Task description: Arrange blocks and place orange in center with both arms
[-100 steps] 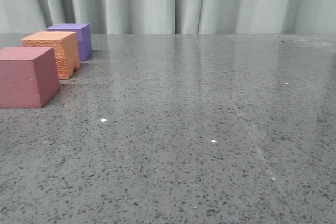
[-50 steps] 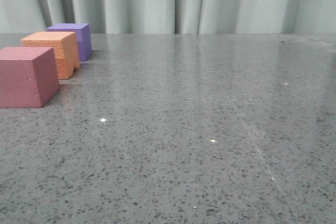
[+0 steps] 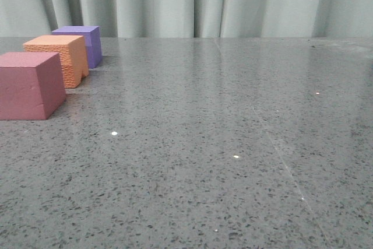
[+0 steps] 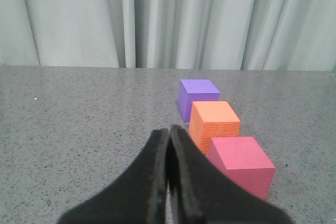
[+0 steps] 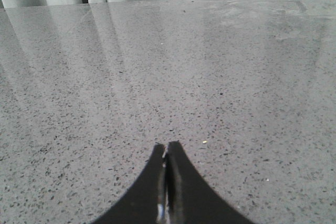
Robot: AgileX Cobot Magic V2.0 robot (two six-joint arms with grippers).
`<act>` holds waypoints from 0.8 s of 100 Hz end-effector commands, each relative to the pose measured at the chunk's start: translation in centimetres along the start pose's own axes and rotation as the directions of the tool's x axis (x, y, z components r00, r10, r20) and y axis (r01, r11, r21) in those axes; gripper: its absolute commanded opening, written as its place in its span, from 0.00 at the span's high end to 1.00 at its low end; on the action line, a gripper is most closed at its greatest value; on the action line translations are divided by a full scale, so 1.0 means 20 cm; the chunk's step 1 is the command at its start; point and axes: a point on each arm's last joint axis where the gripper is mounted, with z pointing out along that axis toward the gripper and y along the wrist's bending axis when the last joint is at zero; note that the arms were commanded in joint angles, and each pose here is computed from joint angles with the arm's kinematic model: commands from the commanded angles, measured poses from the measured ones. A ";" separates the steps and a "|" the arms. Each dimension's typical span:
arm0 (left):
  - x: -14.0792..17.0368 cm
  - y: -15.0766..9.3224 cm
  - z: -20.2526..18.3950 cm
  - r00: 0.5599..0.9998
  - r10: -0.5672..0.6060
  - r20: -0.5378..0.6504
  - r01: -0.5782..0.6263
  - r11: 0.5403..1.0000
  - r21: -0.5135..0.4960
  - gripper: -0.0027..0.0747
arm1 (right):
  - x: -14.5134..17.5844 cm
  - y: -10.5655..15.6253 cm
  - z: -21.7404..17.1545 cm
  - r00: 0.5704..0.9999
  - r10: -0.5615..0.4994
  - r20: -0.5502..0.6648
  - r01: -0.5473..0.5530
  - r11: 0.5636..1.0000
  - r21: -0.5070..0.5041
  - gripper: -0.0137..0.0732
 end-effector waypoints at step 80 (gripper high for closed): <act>0.41 -0.08 0.18 0.996 0.069 0.063 -0.075 0.992 0.098 0.99 | -0.07 0.00 -0.02 0.992 -0.010 0.125 0.010 1.000 -0.005 0.92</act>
